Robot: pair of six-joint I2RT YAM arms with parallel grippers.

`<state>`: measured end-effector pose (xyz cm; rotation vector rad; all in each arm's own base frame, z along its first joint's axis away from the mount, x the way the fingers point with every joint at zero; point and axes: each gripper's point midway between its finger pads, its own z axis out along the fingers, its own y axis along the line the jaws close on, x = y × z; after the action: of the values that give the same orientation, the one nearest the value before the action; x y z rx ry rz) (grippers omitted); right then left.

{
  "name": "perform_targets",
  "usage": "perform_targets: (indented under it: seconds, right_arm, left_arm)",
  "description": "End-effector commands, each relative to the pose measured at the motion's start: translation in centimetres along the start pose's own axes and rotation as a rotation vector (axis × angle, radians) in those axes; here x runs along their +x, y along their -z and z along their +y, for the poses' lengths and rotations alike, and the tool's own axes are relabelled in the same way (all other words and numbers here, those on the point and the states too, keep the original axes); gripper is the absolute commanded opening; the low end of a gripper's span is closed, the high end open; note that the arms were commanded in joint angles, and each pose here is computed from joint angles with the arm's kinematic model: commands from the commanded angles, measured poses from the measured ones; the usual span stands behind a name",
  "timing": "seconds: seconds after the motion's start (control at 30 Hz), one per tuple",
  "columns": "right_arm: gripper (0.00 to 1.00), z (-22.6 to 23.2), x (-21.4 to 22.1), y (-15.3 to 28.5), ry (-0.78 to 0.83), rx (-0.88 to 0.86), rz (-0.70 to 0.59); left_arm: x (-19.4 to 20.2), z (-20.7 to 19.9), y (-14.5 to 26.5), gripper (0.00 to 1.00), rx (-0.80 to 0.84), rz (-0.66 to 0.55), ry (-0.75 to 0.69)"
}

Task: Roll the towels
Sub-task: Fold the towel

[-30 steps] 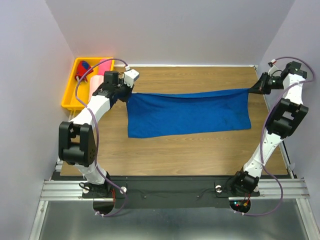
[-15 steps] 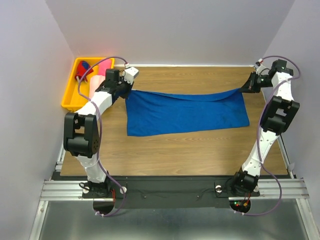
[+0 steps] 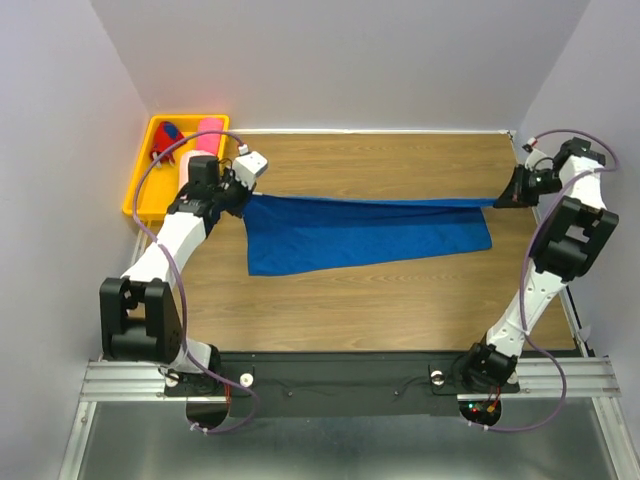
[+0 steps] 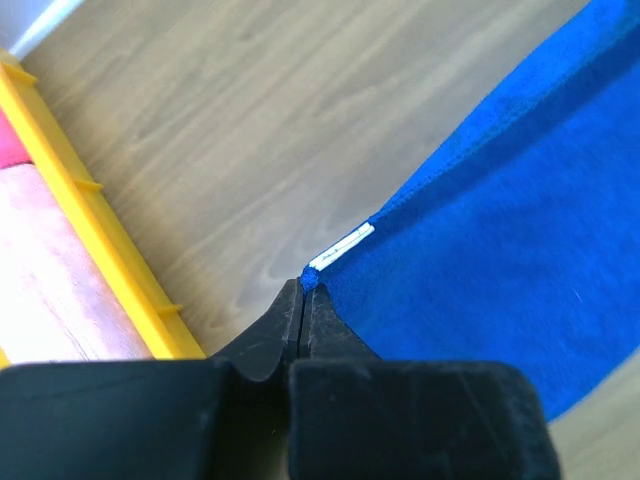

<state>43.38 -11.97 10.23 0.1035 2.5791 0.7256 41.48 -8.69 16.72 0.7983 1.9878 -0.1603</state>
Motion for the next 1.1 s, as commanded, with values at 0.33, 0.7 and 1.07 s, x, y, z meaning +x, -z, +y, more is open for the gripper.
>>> perform_targets:
  seconds: [0.33, 0.7, 1.07]
  right_arm:
    - [0.0, -0.2, 7.3, 0.2, 0.05, -0.01, 0.183]
    - [0.0, 0.2, 10.2, -0.5, 0.02, -0.033, 0.229]
    - [0.01, 0.2, 8.5, 0.5, 0.044, -0.012, 0.212]
  left_arm:
    - [7.4, -4.1, 2.8, 0.0, 0.094, 0.118, -0.203]
    - [9.5, -4.7, 2.1, 0.01, 0.112, 0.159, -0.208]
    - [7.7, -5.5, 4.1, 0.02, 0.142, 0.099, -0.249]
